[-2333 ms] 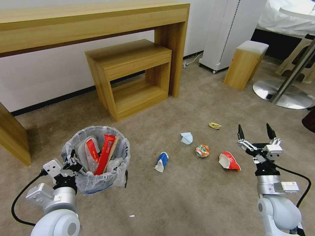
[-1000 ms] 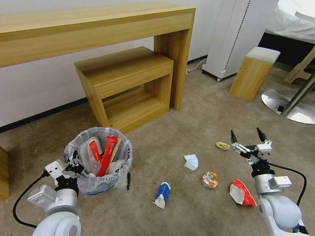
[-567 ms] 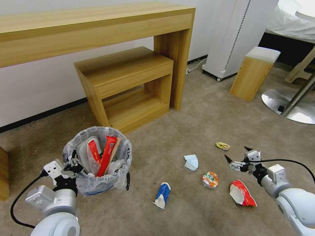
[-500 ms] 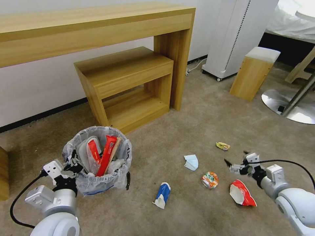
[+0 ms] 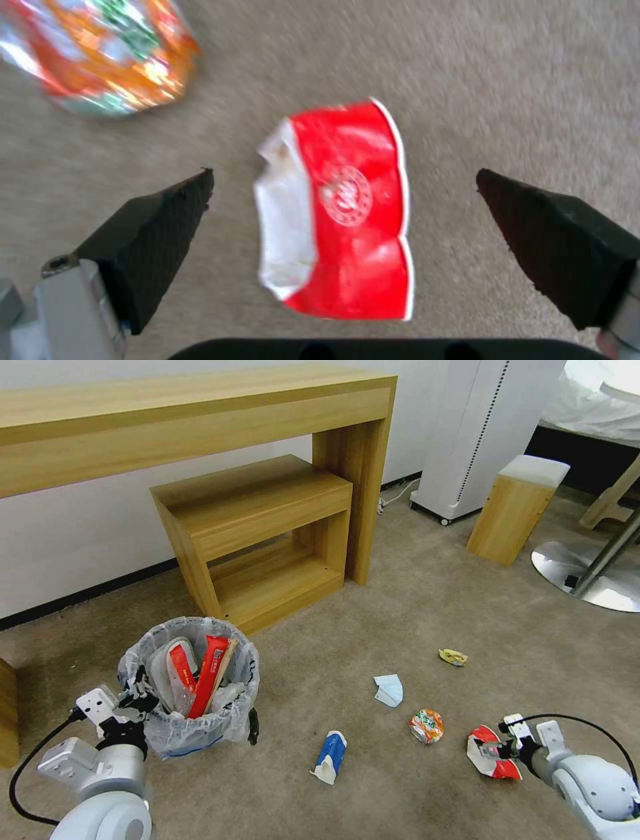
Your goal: Pick up the trash bin and place the garbage on the floor into it.
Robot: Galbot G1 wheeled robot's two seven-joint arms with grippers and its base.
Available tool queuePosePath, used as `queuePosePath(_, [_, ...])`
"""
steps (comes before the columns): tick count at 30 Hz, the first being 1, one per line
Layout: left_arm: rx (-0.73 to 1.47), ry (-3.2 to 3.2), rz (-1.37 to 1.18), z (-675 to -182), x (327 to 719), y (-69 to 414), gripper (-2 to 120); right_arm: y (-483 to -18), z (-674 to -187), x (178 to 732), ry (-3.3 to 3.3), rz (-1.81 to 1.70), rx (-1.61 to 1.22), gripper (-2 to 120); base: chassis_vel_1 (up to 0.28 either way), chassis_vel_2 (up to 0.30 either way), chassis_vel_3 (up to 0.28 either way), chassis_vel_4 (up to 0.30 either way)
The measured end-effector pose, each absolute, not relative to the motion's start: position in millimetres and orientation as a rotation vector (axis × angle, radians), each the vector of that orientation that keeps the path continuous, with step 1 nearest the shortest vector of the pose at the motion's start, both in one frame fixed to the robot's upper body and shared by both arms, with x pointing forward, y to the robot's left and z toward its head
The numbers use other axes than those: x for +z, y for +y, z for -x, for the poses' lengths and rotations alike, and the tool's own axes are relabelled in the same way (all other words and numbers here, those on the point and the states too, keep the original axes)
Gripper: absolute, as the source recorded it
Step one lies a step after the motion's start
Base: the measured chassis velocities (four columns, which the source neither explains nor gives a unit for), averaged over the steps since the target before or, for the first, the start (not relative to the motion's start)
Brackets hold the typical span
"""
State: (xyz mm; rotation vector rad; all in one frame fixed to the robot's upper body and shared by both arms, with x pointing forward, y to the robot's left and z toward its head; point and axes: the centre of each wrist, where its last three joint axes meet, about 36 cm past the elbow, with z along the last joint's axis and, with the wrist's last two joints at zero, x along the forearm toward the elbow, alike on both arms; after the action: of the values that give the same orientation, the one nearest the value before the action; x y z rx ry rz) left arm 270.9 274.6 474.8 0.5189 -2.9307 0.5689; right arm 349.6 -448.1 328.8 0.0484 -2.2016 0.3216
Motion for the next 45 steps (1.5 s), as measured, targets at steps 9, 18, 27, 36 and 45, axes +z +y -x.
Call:
queuePosePath(9, [0.564,-2.922,-0.524,-272.4,471.4,275.4,3,-459.2,-352.7,292.8,-2.188,0.006,0.294,83,0.0,0.0,0.0,0.0])
queuePosePath(18, [0.566,-2.922,-0.526,-272.1,471.3,274.7,3,-458.0,-356.7,283.6,-2.221,0.006,0.3,50,0.0,0.0,0.0,0.0])
queuePosePath(27, [0.571,-2.925,-0.525,-271.3,472.5,272.5,3,-458.5,-352.0,279.2,-2.242,-0.007,0.334,10,0.0,0.0,0.0,0.0])
queuePosePath(36, [0.572,-2.928,-0.518,-271.6,473.4,270.0,3,-456.7,-345.0,282.2,-2.291,-0.027,0.4,0,0.0,0.0,0.0,0.0])
queuePosePath(45, [0.608,-2.887,-0.475,-273.8,462.7,259.0,3,-413.5,-360.2,333.5,-2.906,-0.892,0.077,0,0.0,0.0,0.0,0.0])
